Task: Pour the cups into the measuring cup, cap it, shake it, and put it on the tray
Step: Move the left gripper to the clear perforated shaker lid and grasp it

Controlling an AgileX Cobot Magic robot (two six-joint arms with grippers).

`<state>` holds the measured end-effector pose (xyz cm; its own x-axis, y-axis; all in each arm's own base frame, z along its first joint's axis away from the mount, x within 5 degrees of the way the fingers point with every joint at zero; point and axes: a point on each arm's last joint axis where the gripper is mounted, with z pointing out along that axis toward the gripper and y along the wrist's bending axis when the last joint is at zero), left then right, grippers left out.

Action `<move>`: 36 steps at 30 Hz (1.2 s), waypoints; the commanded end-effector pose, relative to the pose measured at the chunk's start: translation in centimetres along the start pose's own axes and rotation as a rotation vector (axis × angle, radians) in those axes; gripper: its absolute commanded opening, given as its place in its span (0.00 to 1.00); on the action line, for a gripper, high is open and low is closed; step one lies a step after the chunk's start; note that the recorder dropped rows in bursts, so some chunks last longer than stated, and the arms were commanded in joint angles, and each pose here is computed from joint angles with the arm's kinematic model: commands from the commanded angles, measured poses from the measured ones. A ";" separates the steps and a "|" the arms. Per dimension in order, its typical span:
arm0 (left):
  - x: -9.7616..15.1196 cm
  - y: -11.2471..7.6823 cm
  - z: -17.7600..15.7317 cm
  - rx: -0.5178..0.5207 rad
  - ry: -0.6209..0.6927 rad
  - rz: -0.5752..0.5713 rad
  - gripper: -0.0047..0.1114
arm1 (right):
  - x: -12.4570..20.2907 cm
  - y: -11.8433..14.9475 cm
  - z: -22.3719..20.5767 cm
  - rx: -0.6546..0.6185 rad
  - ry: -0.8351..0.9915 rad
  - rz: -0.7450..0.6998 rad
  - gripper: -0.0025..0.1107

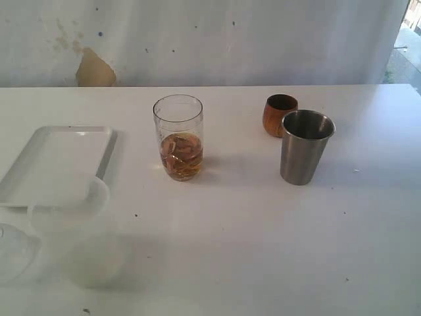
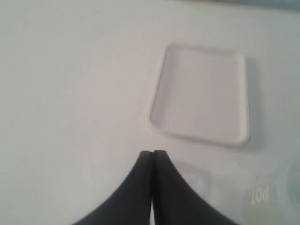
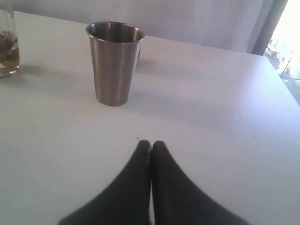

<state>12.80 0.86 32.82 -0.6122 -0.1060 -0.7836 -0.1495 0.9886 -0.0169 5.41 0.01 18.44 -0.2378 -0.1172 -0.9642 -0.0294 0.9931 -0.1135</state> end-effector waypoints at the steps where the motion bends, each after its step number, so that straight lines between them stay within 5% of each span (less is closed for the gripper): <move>1: -1.5 -1.1 2.9 0.028 0.394 0.106 0.04 | 0.0 0.0 0.0 0.006 -0.009 0.002 0.02; 3: -1.8 -1.9 5.2 0.059 0.602 0.122 0.04 | 0.0 0.0 0.0 0.006 -0.009 0.002 0.02; 8: -1.0 -3.3 8.3 0.187 0.698 0.156 0.10 | 0.0 0.0 0.0 0.006 -0.009 0.002 0.02; 10: -0.6 -3.8 9.1 0.242 0.698 0.154 0.22 | 0.0 0.0 0.0 0.006 -0.009 0.002 0.02; 12: -0.1 -4.1 10.3 0.276 0.684 0.184 0.48 | 0.0 0.0 0.0 0.006 -0.009 0.002 0.02; 14: 0.3 -4.0 11.0 0.261 0.708 0.194 0.57 | 0.0 0.0 0.0 0.006 -0.009 0.002 0.02; 26: 1.7 -3.4 13.5 0.171 0.812 0.195 0.58 | 0.0 0.0 0.0 0.006 -0.009 0.002 0.02; 30: 2.2 -3.5 14.1 0.196 0.772 0.213 0.58 | 0.0 0.0 0.0 0.006 -0.009 0.002 0.02; 36: 2.4 -2.7 14.8 0.087 0.733 0.220 0.58 | 0.0 0.0 0.0 0.006 -0.009 0.002 0.02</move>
<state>23.05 -0.67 21.95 -0.9839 0.0936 -0.1520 0.0964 0.9953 -0.0112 5.41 0.01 18.44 -0.2378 -0.1172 -0.9642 -0.0294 0.9931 -0.1135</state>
